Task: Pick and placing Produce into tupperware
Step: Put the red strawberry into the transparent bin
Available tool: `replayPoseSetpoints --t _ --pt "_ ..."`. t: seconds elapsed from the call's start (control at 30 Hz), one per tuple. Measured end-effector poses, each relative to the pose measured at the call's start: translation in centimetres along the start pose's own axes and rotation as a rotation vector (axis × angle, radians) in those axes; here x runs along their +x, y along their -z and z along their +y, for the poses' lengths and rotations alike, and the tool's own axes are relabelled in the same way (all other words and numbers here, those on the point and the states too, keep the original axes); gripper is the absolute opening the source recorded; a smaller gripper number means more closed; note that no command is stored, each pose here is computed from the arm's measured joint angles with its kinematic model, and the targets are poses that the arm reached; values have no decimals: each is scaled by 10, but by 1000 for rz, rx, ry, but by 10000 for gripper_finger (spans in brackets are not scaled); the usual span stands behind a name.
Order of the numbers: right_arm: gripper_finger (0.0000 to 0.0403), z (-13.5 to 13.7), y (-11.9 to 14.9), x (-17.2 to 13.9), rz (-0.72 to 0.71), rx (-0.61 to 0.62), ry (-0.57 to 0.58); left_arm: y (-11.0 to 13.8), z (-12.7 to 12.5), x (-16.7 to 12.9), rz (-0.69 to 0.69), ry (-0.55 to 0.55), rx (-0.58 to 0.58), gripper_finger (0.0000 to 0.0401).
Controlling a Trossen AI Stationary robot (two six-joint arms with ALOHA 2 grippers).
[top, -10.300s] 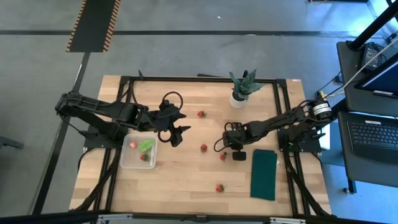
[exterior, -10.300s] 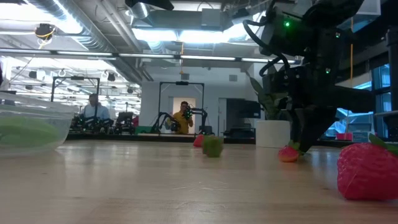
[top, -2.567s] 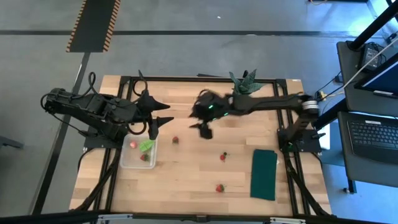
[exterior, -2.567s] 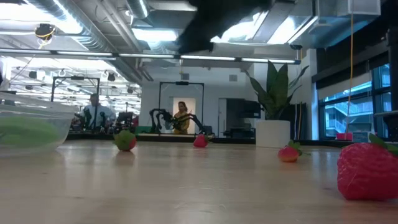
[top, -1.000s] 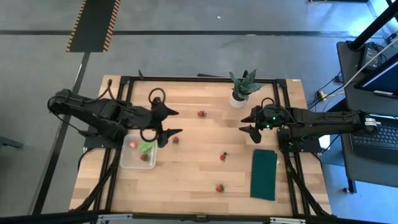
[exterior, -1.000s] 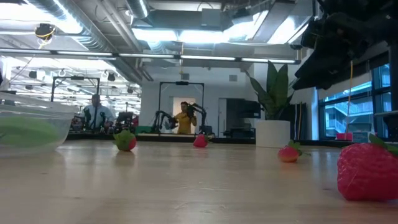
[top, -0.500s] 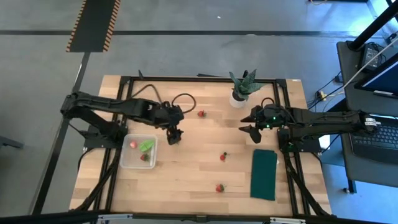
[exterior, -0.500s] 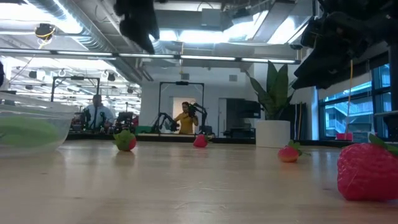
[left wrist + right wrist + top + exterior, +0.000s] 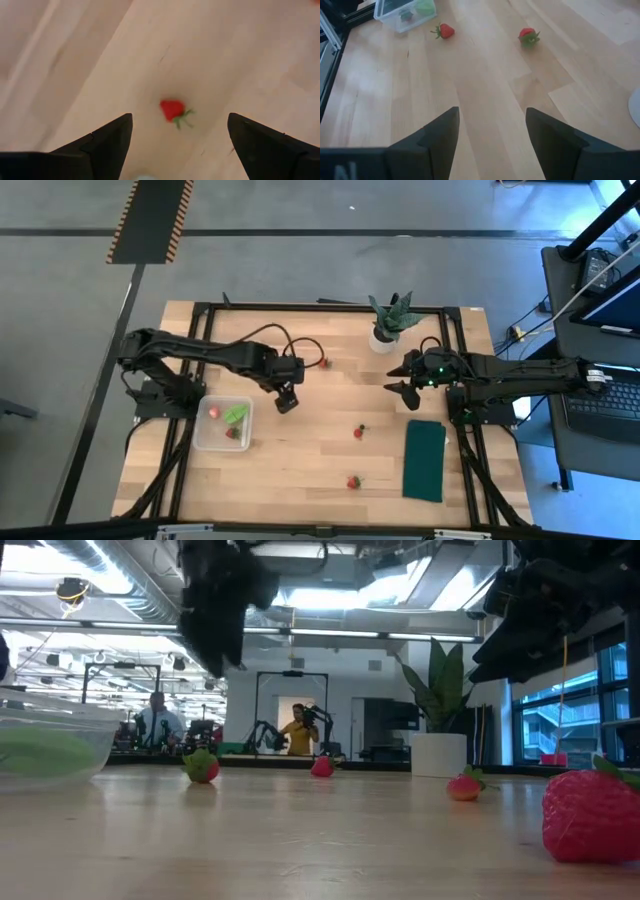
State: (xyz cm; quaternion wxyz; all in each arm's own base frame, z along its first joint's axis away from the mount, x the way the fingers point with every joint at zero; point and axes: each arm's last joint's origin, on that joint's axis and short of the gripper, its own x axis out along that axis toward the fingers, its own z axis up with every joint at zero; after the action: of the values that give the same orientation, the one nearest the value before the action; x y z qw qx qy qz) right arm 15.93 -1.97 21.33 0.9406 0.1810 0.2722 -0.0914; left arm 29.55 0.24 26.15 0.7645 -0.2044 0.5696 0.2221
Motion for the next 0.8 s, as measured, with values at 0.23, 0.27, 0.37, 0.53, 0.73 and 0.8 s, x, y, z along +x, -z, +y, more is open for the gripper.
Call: replayPoseSetpoints --t 0.23,0.27,0.37,0.53,0.73,0.8 --pt "232 1 -3 0 -34 -2 -12 -2 3 29 113 -107 -326 303" --pt "232 1 -4 0 -40 -2 -14 -3 1 33 118 -109 -350 303" --pt "232 2 -6 0 -61 -3 -25 -4 -2 46 170 -118 -389 303" --pt "232 3 -8 0 -83 -4 -33 -3 -5 67 242 -151 -409 303" --pt "232 3 -8 0 -83 -4 -33 -7 -7 78 262 -116 -416 303" --pt "232 3 -8 0 -83 -4 -33 -9 -7 78 243 -101 -411 303"
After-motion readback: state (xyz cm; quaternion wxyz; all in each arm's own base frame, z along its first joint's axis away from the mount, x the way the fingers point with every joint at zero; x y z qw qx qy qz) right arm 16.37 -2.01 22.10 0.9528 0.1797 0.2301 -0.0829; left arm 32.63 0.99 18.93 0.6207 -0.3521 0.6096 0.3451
